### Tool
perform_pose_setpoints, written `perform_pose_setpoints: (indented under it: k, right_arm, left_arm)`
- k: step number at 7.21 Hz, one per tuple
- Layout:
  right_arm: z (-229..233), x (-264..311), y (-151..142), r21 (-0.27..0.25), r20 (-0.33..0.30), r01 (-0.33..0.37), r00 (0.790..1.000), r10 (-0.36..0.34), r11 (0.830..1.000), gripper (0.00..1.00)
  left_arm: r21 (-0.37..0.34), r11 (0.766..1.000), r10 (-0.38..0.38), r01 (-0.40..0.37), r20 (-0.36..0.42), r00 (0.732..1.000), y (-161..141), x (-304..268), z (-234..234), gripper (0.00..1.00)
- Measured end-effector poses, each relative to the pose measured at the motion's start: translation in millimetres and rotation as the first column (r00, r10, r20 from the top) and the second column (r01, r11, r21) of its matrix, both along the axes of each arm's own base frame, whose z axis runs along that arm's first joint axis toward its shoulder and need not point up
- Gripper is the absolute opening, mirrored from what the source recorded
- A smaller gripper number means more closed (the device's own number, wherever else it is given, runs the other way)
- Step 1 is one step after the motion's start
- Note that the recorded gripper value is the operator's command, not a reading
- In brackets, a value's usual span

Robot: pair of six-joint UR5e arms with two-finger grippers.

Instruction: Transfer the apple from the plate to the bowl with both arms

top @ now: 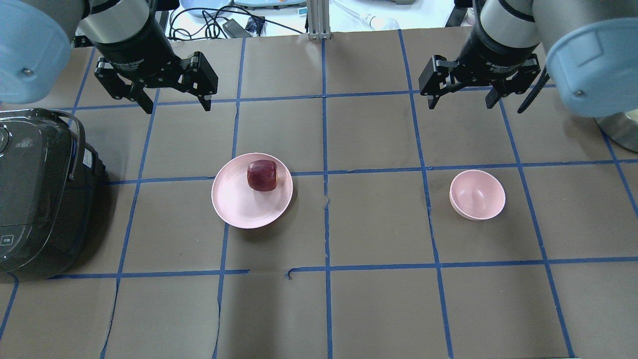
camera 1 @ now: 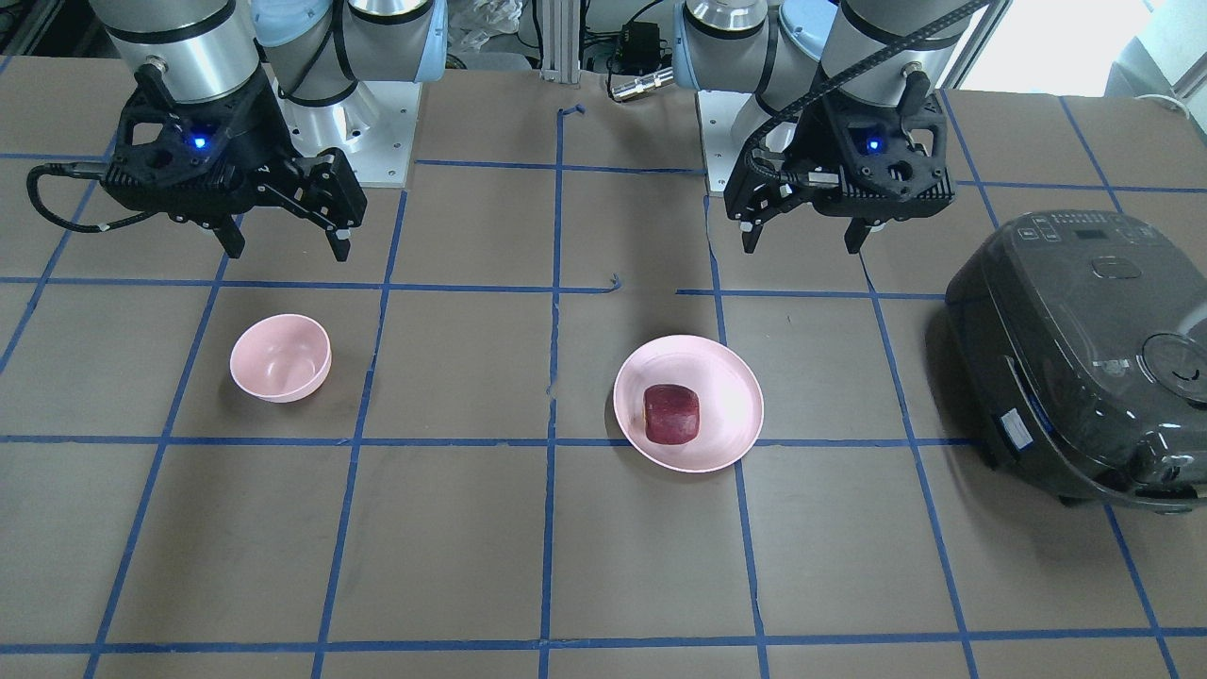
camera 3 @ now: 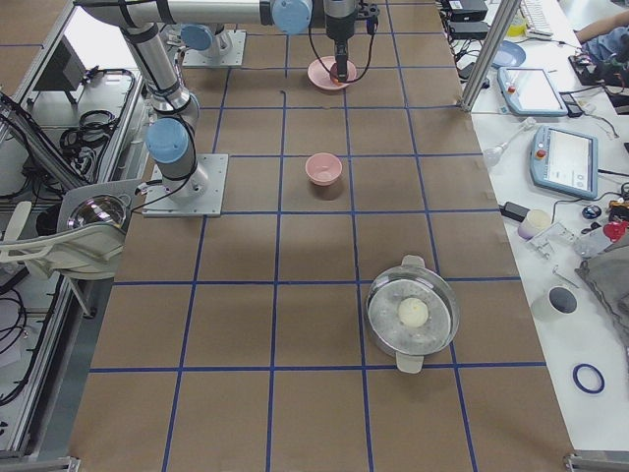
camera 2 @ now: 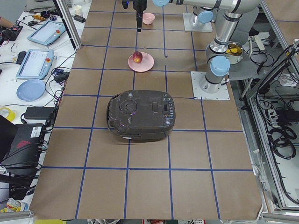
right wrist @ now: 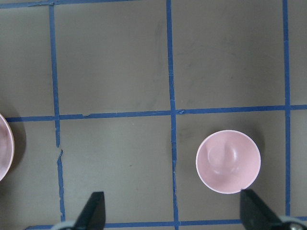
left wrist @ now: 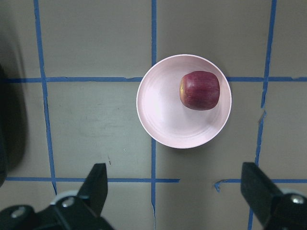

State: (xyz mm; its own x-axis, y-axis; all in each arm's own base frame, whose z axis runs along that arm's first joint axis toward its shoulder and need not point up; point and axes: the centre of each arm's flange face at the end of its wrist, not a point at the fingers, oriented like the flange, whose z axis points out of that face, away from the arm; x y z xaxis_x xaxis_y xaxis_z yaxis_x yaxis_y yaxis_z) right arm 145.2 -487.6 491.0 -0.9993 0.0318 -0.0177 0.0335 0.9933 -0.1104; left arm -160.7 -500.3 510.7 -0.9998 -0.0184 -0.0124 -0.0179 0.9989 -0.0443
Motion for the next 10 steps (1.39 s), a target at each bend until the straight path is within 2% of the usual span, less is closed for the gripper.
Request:
perform_pose_setpoints:
  k: [3,4,5,7,8,9,10]
  right_arm:
    - [-6.5,-5.6,-5.9,0.003,-0.006,0.015,1.000,-0.015,1.000,1.00]
    - [-17.3,-19.8,-15.9,0.024,-0.002,0.032,0.999,-0.032,0.999,1.00]
    - [-32.1,-45.0,-29.9,0.051,-0.004,0.010,1.000,-0.010,0.999,1.00]
    - [-67.8,-103.6,-51.5,0.113,-0.002,-0.135,0.991,0.136,0.984,1.00]
    - [-98.3,-133.5,-58.7,0.157,0.022,-0.163,0.987,0.161,0.974,1.00]
    - [-133.7,-155.3,-63.5,0.179,0.038,-0.184,0.983,0.180,0.966,1.00]
    - [-175.9,-169.2,-66.0,0.174,0.041,-0.232,0.973,0.228,0.957,1.00]
  left_arm:
    - [0.015,0.999,0.053,-0.053,-0.001,0.999,-19.1,-5.7,-37.1,1.00]
    - [0.015,0.997,0.069,-0.069,-0.003,0.998,-27.4,-12.1,-59.2,1.00]
    - [0.019,0.996,0.082,-0.082,-0.003,0.997,-34.0,-20.7,-95.1,1.00]
    - [-0.007,0.994,0.112,-0.113,-0.015,0.994,-33.8,-36.5,-178.9,0.97]
    - [-0.006,0.993,0.114,-0.114,-0.026,0.993,-29.6,-44.4,-218.2,0.97]
    - [-0.001,0.994,0.113,-0.113,-0.032,0.993,-27.2,-51.3,-244.3,0.97]
    - [0.000,0.993,0.115,-0.115,-0.035,0.993,-27.7,-56.1,-259.5,0.97]
